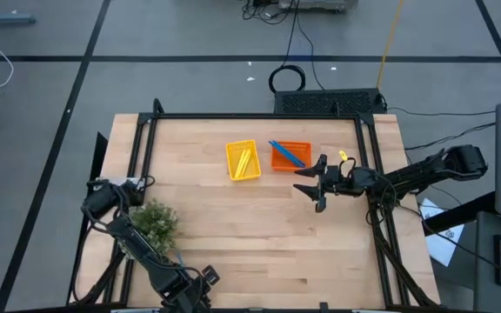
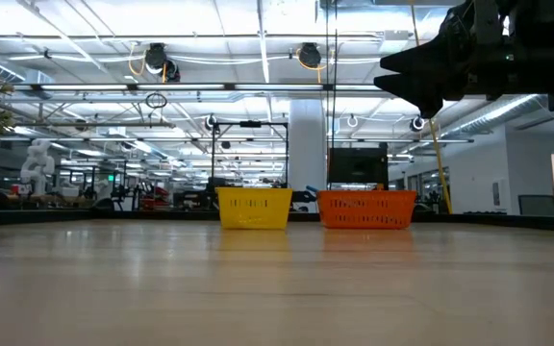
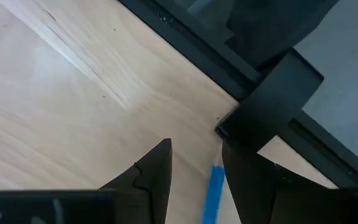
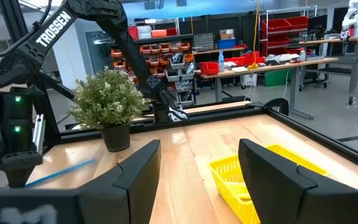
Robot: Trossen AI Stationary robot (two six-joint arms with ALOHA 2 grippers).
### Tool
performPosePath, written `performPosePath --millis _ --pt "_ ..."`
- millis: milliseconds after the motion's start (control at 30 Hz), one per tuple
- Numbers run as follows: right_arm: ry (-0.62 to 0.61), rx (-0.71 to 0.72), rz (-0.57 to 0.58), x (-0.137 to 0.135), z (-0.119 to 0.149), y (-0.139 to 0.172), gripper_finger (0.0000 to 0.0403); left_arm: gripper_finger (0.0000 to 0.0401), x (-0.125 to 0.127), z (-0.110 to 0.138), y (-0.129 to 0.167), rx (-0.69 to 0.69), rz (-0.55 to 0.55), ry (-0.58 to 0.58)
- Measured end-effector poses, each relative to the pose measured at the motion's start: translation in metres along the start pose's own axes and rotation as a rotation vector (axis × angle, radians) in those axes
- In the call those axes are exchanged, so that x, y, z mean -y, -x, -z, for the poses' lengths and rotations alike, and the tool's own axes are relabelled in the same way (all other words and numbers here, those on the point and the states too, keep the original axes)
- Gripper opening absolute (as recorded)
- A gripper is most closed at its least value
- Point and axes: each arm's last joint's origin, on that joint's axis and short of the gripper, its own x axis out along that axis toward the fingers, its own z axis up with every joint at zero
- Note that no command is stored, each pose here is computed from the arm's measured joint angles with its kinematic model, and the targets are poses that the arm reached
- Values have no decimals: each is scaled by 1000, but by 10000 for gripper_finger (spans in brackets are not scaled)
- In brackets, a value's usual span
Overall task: Sort pens & pencils
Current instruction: Put the blue pencil into the orange basket
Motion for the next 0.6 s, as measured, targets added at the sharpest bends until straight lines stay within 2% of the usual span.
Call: performPosePath --millis 133,467,600 --pt "0 0 0 0 0 0 206 147 3 0 0 0 7 20" --pt "0 0 0 0 0 0 206 147 3 1 0 -5 -22 -12" --pt "0 -1 0 0 0 0 206 147 1 6 0 -60 -18 -15"
